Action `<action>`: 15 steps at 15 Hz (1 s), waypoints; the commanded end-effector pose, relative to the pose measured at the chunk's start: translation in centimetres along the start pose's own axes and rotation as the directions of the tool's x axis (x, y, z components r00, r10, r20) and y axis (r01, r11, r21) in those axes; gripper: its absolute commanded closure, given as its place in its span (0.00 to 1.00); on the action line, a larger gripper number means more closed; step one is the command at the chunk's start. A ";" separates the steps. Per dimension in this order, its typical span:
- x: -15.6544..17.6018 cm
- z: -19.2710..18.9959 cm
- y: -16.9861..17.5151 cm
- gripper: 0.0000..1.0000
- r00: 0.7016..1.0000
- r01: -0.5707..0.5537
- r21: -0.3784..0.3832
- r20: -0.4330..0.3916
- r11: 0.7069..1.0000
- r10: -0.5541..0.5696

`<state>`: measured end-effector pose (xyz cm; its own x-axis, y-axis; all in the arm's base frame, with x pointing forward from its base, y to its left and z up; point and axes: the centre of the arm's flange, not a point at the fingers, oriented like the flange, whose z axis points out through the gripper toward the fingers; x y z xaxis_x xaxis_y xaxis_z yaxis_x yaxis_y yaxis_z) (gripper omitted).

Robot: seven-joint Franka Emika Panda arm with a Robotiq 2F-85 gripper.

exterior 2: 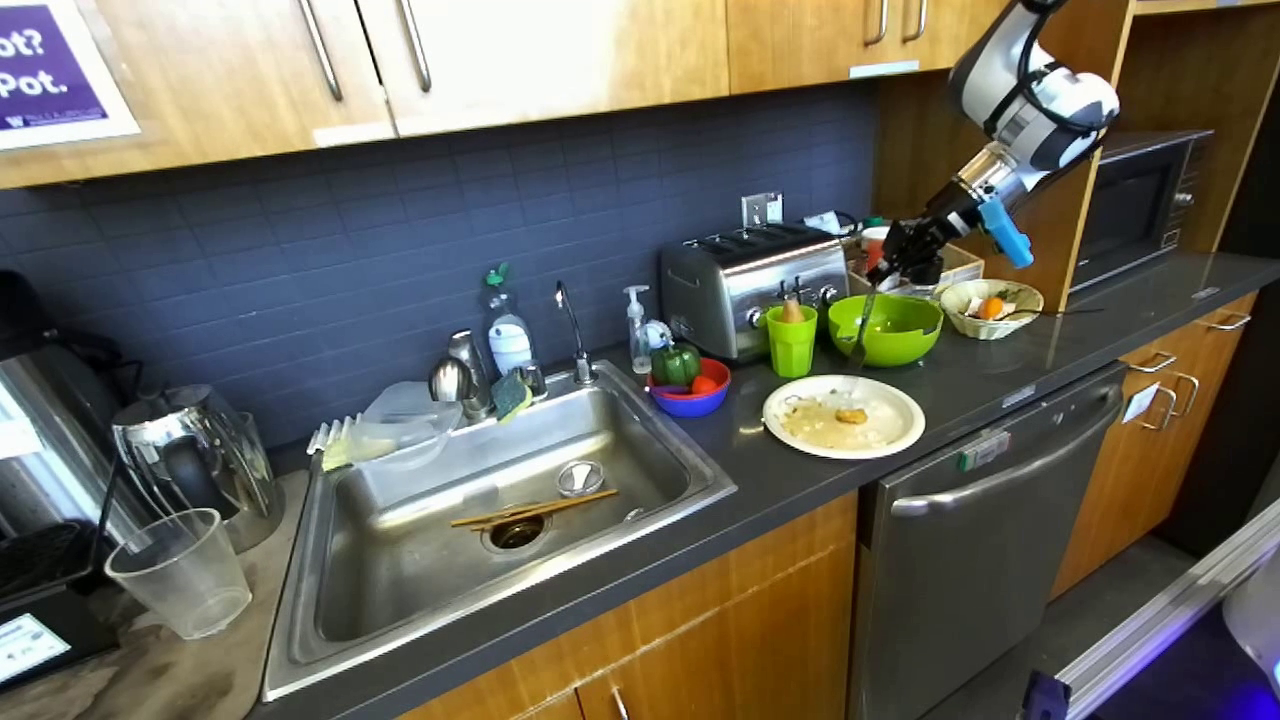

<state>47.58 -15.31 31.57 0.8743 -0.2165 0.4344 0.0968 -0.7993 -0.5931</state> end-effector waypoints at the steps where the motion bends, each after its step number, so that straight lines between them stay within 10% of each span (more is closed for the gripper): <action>1: -3.2 -1.5 -3.6 0.99 0.997 0.068 -0.077 -0.027 0.995 -0.070; 15: -6.2 -2.5 -8.9 0.99 0.983 0.137 -0.227 -0.087 0.964 -0.161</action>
<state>41.06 -10.00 35.20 0.8201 -0.1317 0.5568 0.1227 -0.9100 -0.3959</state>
